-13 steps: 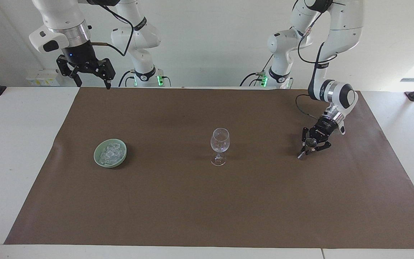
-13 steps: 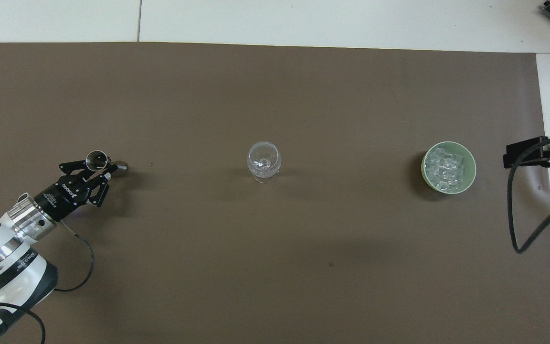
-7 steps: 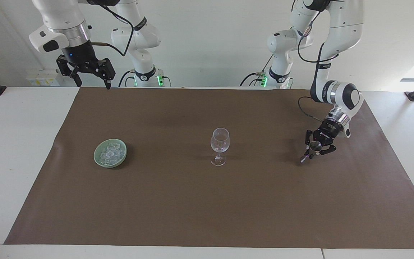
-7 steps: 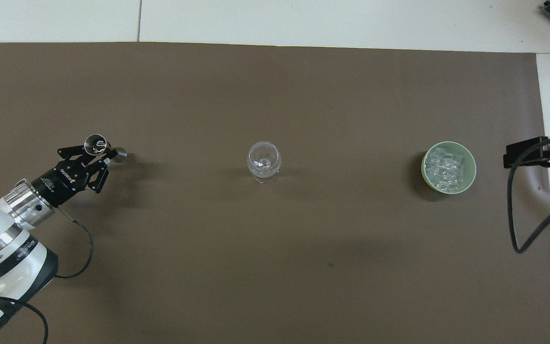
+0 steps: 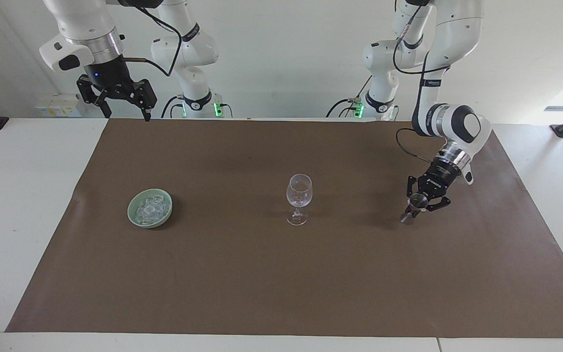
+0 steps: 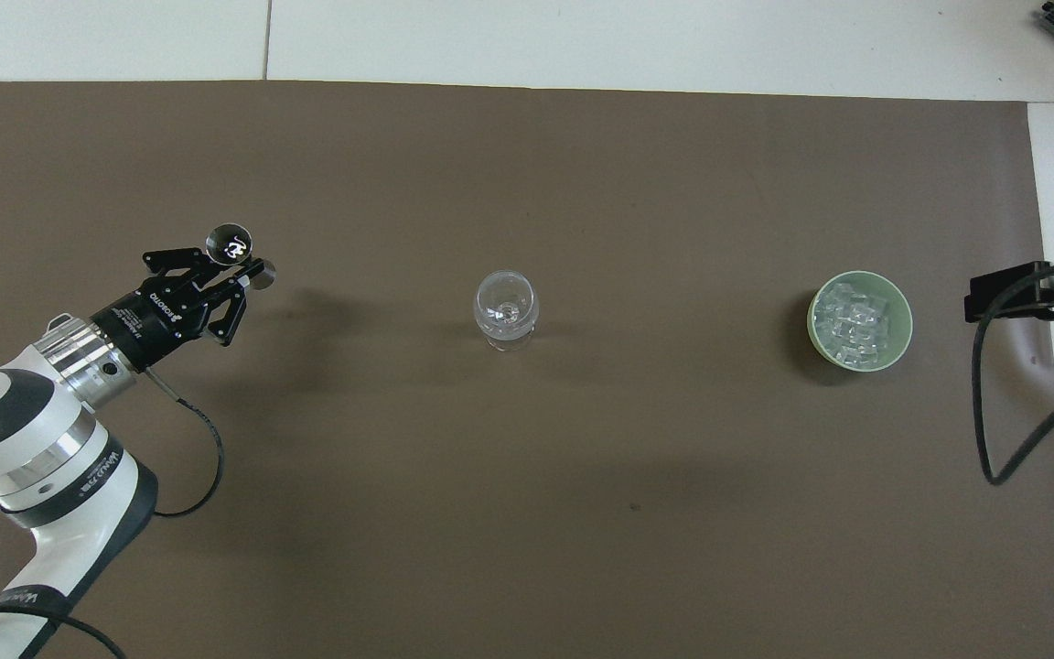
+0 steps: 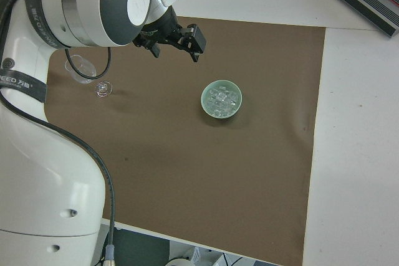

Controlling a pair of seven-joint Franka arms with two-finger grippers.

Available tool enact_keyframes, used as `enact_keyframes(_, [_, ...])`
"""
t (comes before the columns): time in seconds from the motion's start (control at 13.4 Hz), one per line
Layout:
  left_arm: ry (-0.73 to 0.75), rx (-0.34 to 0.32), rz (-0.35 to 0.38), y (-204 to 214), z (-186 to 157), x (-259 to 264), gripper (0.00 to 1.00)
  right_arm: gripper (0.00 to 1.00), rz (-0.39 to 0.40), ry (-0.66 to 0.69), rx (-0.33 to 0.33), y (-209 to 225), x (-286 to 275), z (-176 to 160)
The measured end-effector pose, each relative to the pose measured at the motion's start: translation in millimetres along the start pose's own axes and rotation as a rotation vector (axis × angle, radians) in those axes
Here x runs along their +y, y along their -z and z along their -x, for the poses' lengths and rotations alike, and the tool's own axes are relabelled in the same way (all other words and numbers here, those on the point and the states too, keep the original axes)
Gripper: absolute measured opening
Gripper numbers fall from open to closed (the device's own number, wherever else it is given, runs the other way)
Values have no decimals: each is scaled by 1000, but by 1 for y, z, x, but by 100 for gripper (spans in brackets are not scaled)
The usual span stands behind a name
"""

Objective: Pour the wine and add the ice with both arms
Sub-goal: 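Carry the jigger with the left gripper to the clear glass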

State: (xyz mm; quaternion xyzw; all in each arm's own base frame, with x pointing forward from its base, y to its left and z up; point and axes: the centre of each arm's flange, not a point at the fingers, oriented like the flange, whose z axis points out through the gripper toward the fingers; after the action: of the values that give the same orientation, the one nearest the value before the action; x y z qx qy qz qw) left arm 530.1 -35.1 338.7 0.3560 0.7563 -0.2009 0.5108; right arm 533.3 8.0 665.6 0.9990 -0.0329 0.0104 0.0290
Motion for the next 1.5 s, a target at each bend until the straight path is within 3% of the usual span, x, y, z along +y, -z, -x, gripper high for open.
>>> enact_keyframes(0.22, [-3, 23, 5, -14, 33, -26, 22, 100, 0, 0, 0, 0, 0, 0])
enact_keyframes(1.05, [-77, -7, -6, -65, 126, -118, 22, 100, 0, 0, 0, 0, 0, 0])
enact_keyframes(1.5, [-139, 37, -15, -90, 140, -157, 22, 100, 0, 0, 0, 0, 0, 0])
